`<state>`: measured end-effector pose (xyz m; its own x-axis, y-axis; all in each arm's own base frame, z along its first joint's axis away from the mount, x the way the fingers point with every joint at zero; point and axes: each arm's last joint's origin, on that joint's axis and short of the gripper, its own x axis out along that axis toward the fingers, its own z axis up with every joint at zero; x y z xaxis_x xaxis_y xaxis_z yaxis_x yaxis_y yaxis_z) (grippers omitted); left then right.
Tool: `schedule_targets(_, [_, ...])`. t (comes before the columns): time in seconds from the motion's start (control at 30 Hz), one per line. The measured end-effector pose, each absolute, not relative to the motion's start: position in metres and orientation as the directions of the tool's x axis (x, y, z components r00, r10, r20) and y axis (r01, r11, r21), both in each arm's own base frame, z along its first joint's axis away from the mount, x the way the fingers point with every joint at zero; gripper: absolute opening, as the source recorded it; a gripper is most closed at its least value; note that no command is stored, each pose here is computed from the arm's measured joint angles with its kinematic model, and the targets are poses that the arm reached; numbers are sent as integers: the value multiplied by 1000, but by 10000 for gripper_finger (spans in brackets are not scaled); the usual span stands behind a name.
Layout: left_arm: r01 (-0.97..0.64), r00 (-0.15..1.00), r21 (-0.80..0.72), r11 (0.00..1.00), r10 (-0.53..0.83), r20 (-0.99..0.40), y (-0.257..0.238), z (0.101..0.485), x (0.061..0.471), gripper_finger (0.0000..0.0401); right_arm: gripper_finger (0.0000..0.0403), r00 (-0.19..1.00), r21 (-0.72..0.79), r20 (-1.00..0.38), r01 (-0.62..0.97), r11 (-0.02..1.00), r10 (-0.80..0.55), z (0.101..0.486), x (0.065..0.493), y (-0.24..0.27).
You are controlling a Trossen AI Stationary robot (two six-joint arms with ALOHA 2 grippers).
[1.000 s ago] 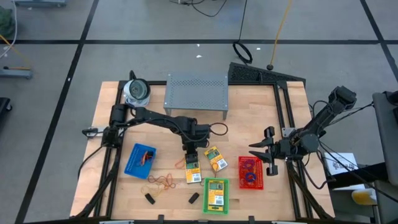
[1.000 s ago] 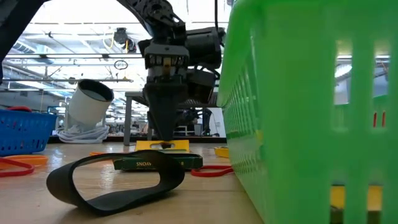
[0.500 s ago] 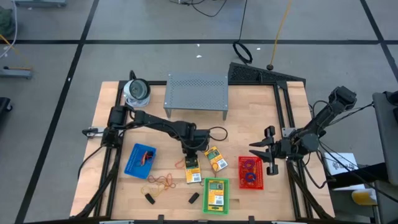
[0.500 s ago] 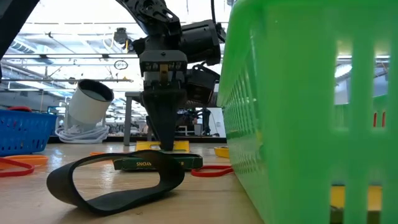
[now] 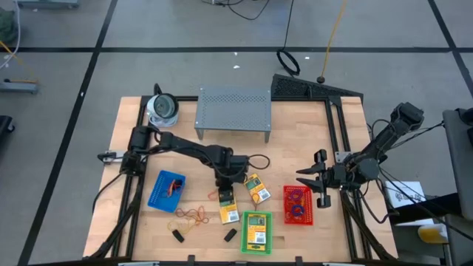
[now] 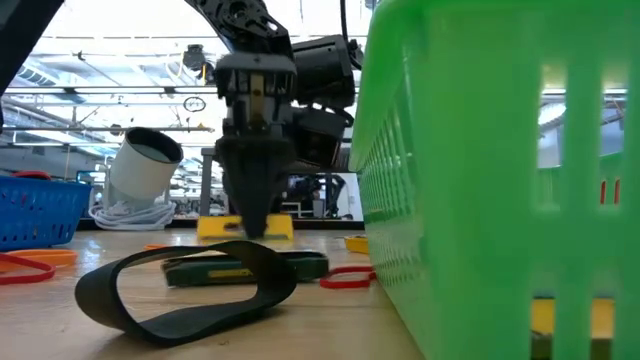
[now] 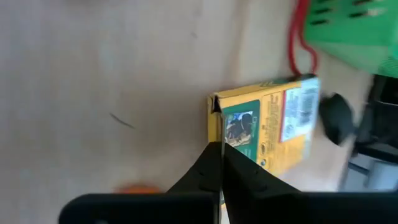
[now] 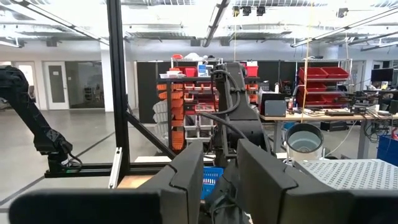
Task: Pick & Place Office Desk Supplies
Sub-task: Put the yellow crayon box into the green bin
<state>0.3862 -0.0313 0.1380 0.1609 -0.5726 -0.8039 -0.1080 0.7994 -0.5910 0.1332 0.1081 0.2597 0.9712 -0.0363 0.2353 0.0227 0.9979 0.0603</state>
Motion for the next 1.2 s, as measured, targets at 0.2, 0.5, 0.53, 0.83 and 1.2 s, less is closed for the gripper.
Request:
schedule_targets(0.2, [-53,236,-639,768,-612,-755,-26,173,382,3,89,975,62,221,20,998,-33,258,134,109])
schedule_targets(0.5, [101,425,-710,697,-675,-603,-21,249,368,2,89,976,63,215,19,998,-32,257,134,109])
schedule_targets(0.53, [119,438,-722,682,-689,-578,-22,256,367,2,89,976,62,214,19,998,-32,257,134,109])
schedule_targets(0.83, [233,468,-772,591,-764,-444,-46,283,367,1,89,976,60,214,22,998,-35,257,134,109])
schedule_targets(1.2, [291,381,-829,477,-853,-357,-71,258,418,1,89,976,65,214,21,998,-34,257,134,109])
